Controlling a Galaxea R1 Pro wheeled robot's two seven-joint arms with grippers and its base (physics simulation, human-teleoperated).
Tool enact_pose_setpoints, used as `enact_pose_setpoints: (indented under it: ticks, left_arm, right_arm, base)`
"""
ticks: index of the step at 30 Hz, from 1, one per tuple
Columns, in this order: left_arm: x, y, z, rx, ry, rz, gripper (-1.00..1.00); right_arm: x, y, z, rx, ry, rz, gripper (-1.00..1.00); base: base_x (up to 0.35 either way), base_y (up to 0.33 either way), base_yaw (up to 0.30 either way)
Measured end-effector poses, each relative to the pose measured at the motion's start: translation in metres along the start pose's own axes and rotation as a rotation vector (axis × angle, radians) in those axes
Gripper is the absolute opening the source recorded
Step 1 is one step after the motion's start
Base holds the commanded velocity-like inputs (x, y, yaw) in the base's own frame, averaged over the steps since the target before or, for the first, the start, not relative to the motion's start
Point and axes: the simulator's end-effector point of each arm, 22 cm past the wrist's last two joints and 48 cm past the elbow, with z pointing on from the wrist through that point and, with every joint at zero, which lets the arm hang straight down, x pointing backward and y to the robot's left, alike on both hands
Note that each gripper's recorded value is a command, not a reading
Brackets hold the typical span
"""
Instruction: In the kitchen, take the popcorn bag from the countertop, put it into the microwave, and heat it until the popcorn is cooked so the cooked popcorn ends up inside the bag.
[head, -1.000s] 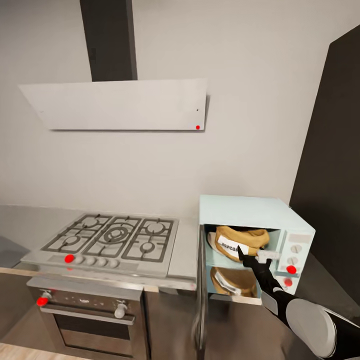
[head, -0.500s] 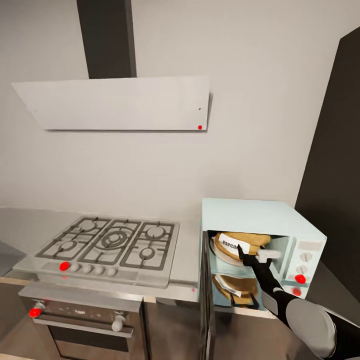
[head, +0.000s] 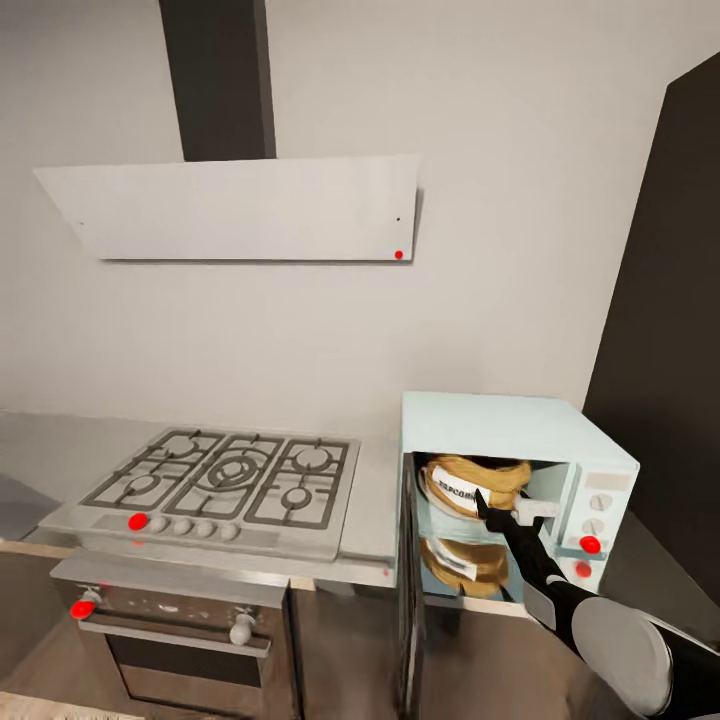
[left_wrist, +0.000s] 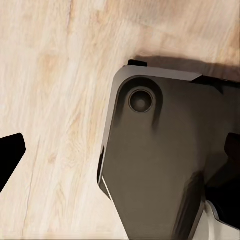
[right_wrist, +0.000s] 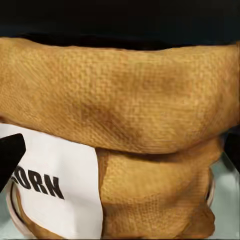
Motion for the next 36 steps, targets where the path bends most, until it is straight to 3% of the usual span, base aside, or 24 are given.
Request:
enact_pose_setpoints:
  ticks: [19, 22, 27, 29, 30, 32, 33, 35, 36]
  left_arm:
    - [0.002, 0.005, 0.000, -0.006, 0.013, 0.002, 1.00]
    - [0.000, 0.013, 0.000, -0.017, 0.007, 0.004, 1.00]
    - [-0.024, 0.019, 0.000, -0.023, -0.048, 0.001, 1.00]
    - [-0.046, 0.019, -0.001, -0.021, -0.093, -0.001, 1.00]
    - [-0.057, 0.018, -0.003, -0.018, -0.118, -0.003, 1.00]
    - [-0.103, 0.014, -0.010, -0.011, -0.214, -0.007, 1.00]
    - [-0.125, 0.013, -0.016, -0.009, -0.260, -0.010, 1.00]
    - [-0.214, 0.006, -0.050, 0.002, -0.450, -0.024, 1.00]
    - [-0.247, -0.004, -0.069, 0.017, -0.507, -0.032, 1.00]
  right_arm:
    - [0.002, -0.005, -0.001, 0.002, 0.010, -0.004, 1.00]
    - [0.040, -0.025, -0.025, 0.022, 0.101, -0.018, 1.00]
    - [0.149, -0.047, -0.113, 0.046, 0.365, -0.024, 1.00]
    - [0.201, -0.053, -0.171, 0.051, 0.501, -0.027, 1.00]
    - [0.216, -0.055, -0.190, 0.052, 0.543, -0.027, 1.00]
    - [0.254, -0.058, -0.245, 0.057, 0.662, -0.025, 1.00]
    - [0.265, -0.059, -0.261, 0.058, 0.700, -0.023, 1.00]
    - [0.302, -0.060, -0.323, 0.066, 0.865, -0.008, 1.00]
    - [0.319, -0.061, -0.357, 0.076, 0.955, -0.001, 1.00]
  base:
    - [-0.305, 0.048, 0.000]
    - [-0.200, 0.200, 0.000]
    - [-0.085, 0.117, 0.000]
    - [-0.009, 0.013, 0.000]
    - [-0.003, 0.005, 0.000]
    - [-0.001, 0.002, 0.000]
    - [0.000, 0.000, 0.000]
    - [0.000, 0.000, 0.000]
    - [0.000, 0.000, 0.000]
